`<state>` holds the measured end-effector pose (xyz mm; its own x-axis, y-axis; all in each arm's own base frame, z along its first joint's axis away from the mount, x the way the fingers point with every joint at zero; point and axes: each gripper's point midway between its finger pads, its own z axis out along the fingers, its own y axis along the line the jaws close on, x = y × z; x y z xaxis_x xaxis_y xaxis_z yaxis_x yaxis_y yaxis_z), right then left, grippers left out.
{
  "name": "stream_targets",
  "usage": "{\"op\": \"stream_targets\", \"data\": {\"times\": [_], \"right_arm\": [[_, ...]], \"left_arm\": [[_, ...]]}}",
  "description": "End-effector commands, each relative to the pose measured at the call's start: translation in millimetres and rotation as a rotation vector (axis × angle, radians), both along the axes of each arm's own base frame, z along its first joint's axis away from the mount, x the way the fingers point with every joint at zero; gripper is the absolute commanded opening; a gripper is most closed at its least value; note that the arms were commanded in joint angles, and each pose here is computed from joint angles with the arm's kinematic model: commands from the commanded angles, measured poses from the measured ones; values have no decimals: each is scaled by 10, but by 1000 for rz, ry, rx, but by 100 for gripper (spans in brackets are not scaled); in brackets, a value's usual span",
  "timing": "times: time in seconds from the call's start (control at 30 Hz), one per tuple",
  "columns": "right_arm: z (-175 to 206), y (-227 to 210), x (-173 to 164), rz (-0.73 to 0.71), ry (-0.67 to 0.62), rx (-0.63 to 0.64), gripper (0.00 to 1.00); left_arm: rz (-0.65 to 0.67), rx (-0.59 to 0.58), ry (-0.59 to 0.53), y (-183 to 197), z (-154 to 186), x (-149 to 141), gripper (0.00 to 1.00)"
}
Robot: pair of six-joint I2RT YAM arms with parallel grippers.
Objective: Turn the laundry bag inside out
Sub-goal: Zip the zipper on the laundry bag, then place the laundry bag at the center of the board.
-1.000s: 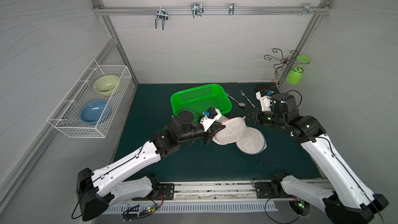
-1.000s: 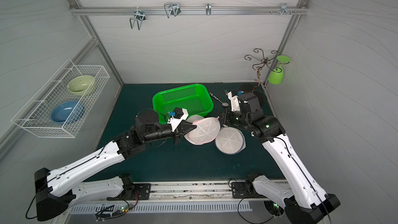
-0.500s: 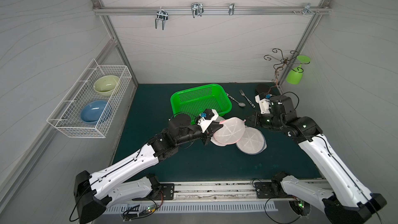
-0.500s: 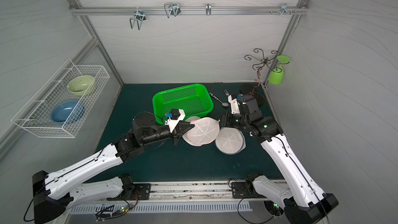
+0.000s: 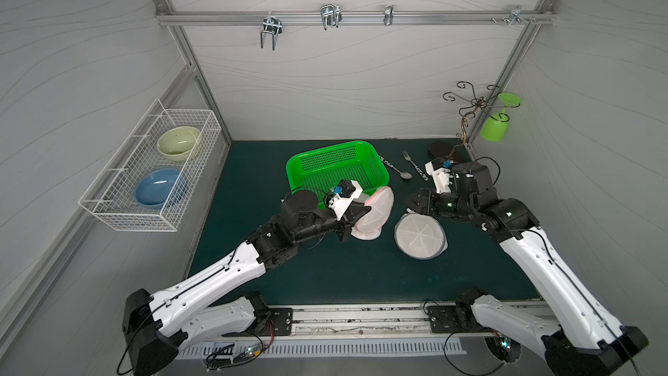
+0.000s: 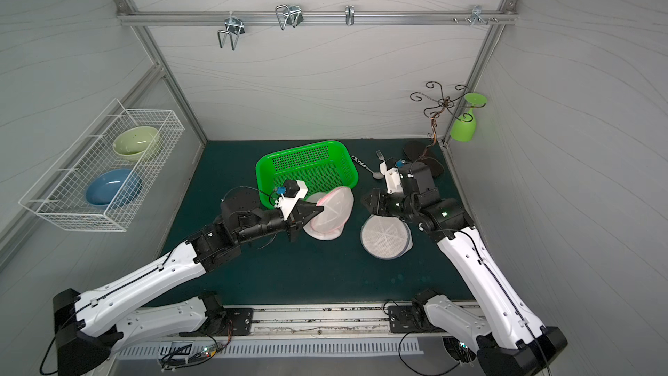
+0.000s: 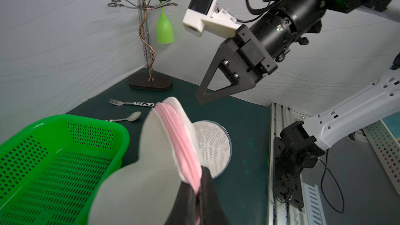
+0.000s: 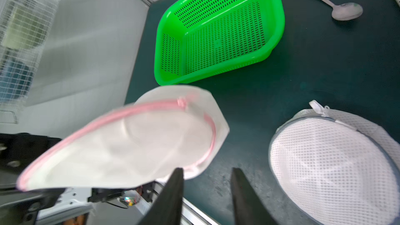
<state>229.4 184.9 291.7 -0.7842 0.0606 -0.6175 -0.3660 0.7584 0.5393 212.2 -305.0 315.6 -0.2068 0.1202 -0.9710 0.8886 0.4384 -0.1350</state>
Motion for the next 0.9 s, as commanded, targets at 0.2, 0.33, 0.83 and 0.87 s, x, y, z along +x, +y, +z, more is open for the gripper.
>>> {"op": "stream_targets", "data": {"times": [0.2,0.33,0.83,0.87], "right_arm": [[62,218,-352,303,-264,99,68],[-11,347,-584,474,-315,142,70],[-205,709,-978,914,-425,137,67],[-233,744,-1024,948,-411,143,67]], "left_arm": [[-142,-72,351,55,-187,-80,0],[-244,-77,417,2,-253,-208,0],[-488,26,528,-34,-491,-573,0],[-495,31,533,-25,-502,-591,0]]}}
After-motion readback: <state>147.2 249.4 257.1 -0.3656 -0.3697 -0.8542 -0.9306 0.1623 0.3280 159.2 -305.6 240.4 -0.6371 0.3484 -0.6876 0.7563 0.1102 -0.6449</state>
